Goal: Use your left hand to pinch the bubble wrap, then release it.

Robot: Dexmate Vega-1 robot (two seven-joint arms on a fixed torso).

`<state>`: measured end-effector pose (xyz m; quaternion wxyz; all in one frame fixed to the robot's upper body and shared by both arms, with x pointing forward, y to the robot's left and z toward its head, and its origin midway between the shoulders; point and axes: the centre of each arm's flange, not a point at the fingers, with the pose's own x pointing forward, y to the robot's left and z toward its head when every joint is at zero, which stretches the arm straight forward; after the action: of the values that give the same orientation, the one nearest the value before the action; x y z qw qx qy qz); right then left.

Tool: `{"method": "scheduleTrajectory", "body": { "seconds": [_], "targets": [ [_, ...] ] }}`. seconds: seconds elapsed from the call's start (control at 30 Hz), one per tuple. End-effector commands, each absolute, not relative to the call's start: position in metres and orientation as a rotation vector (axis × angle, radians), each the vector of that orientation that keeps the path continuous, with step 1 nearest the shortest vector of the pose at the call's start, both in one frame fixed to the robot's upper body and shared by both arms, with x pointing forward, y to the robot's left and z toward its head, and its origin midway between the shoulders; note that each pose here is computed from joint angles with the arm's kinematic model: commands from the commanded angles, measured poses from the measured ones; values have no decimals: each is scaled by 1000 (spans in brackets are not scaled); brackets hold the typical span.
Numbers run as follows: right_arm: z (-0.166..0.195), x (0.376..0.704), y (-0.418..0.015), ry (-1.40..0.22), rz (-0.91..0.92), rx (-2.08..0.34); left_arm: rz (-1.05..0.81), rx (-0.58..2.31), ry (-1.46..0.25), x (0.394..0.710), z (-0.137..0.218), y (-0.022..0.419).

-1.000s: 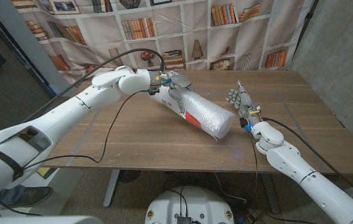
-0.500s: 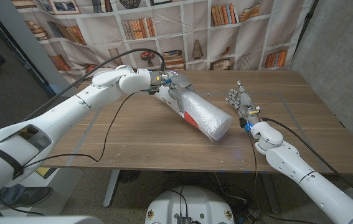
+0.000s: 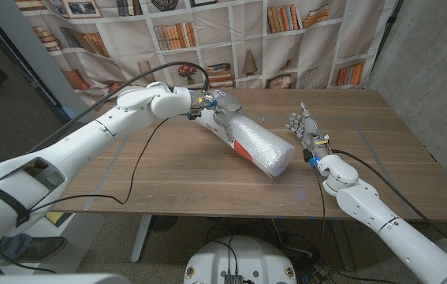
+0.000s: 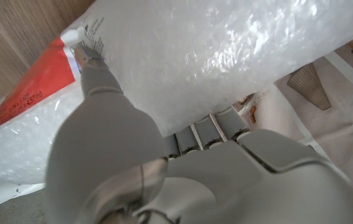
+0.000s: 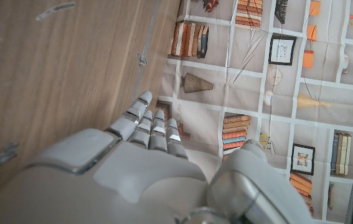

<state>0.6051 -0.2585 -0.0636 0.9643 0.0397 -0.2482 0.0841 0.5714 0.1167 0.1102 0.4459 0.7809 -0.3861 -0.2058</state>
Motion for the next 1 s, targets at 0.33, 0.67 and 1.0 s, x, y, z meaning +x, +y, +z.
{"method": "scheduleTrajectory", "body": {
  "seconds": [0.33,0.67,1.0],
  "targets": [
    [-61,604,-257,-503,172,74,-502,1967,-931,571,109,119],
    [-61,605,-256,-503,176,76,-505,1971,-923,572,107,119],
    [-66,606,-255,-492,179,79,-527,1974,-892,577,95,121]
  ]
}}
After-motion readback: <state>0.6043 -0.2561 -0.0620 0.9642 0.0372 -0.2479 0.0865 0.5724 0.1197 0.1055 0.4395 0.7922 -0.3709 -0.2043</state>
